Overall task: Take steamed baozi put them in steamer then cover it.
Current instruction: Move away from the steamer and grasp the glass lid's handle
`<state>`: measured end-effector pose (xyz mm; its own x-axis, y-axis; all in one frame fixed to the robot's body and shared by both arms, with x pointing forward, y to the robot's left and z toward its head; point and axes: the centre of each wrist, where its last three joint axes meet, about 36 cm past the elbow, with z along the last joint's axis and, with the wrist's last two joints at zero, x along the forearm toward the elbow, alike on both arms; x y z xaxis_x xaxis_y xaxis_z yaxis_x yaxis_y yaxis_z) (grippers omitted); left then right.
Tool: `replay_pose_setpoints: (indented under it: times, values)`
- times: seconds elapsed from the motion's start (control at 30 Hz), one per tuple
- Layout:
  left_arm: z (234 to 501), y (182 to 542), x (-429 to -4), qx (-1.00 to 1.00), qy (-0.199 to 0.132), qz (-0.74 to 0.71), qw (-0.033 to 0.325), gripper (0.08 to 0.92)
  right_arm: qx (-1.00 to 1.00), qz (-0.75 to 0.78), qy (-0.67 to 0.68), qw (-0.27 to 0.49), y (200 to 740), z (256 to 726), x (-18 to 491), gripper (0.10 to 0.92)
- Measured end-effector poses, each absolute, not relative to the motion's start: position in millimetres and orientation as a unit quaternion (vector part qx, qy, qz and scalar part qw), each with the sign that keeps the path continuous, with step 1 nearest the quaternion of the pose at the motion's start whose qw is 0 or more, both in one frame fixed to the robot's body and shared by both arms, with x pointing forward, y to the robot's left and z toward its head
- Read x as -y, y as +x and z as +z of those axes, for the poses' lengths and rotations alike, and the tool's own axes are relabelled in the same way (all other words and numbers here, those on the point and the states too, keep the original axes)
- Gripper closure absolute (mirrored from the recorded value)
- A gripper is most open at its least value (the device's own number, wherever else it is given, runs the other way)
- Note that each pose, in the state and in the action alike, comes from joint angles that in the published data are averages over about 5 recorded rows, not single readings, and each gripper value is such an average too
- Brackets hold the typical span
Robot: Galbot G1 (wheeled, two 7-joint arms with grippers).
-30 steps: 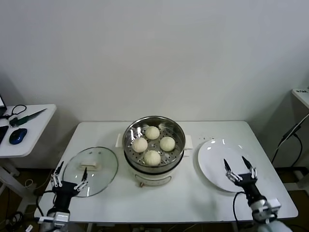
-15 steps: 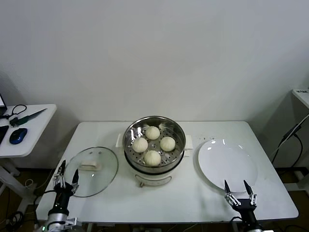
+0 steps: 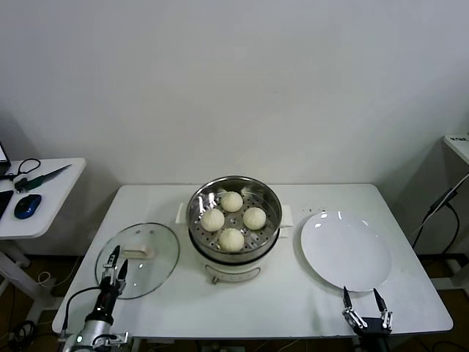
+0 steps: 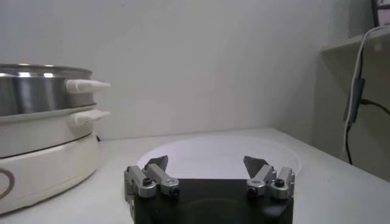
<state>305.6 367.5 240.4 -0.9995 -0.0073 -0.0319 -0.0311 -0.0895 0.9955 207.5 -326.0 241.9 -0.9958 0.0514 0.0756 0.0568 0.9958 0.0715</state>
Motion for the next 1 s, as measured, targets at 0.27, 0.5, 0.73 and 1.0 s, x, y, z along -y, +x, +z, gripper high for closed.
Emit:
replay_pose_setpoints:
  times: [0.27, 0.5, 0.73, 1.0]
  values:
    - [232, 326, -372, -0.653, 0.002, 0.757, 0.014, 0.177, 0.998, -0.038, -0.035, 0.037, 199, 238, 324, 0.200]
    - [230, 343, -375, -0.650, 0.011, 0.759, 0.007, 0.177, 0.998, -0.037, -0.037, 0.036, 195, 237, 323, 0.200]
    - [230, 357, -374, -0.662, 0.010, 0.750, -0.005, 0.177, 0.998, -0.037, -0.037, 0.036, 194, 236, 321, 0.200]
    - [228, 360, -367, -0.674, 0.015, 0.738, -0.021, 0.338, 0.998, -0.036, -0.033, 0.037, 196, 233, 318, 0.200]
